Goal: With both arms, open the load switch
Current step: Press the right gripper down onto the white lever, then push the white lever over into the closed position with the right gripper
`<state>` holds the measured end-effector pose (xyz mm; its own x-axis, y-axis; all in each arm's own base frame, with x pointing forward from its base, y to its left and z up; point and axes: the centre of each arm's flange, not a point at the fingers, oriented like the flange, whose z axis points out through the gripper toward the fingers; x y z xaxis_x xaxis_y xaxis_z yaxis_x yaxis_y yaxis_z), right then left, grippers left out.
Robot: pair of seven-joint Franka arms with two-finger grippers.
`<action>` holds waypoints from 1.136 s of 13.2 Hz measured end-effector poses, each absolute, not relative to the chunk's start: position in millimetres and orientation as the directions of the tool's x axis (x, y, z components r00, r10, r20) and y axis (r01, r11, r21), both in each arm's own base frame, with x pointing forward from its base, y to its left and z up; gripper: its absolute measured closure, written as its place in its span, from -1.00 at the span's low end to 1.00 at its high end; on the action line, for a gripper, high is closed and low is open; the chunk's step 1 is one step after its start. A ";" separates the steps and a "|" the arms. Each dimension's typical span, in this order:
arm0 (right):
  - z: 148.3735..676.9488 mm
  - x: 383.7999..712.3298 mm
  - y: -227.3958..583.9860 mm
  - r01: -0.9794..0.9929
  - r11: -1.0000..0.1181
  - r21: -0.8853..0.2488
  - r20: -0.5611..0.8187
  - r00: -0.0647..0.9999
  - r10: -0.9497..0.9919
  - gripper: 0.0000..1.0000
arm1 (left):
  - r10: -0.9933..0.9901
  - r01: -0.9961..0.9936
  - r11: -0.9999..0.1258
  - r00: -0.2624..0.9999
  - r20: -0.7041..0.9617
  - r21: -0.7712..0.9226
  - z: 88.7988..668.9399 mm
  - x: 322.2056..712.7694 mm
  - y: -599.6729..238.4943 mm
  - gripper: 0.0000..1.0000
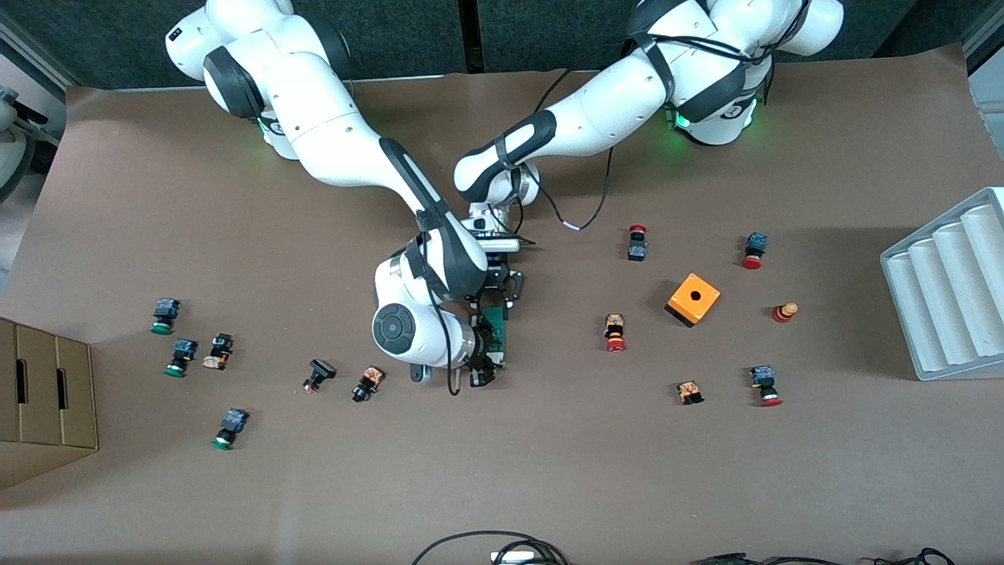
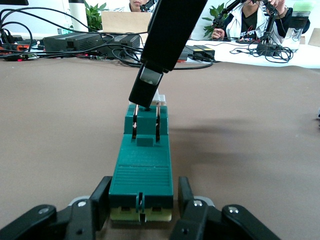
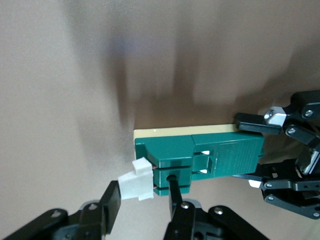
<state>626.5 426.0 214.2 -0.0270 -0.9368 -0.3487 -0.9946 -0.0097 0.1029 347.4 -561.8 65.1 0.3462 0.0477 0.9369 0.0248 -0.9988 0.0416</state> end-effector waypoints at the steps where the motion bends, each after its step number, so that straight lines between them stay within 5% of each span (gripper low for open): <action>1: 214.9 626.4 425.8 -0.995 -0.010 0.104 -0.348 -0.027 -0.937 0.07 | 0.048 0.025 -0.999 0.346 0.937 0.042 65.1 347.4 -561.8 -0.21; 15: 228.2 605.7 427.4 -0.988 -0.051 0.145 -0.332 0.000 -0.943 0.07 | 0.048 0.025 -0.999 0.346 0.937 0.041 65.0 347.5 -561.8 -0.20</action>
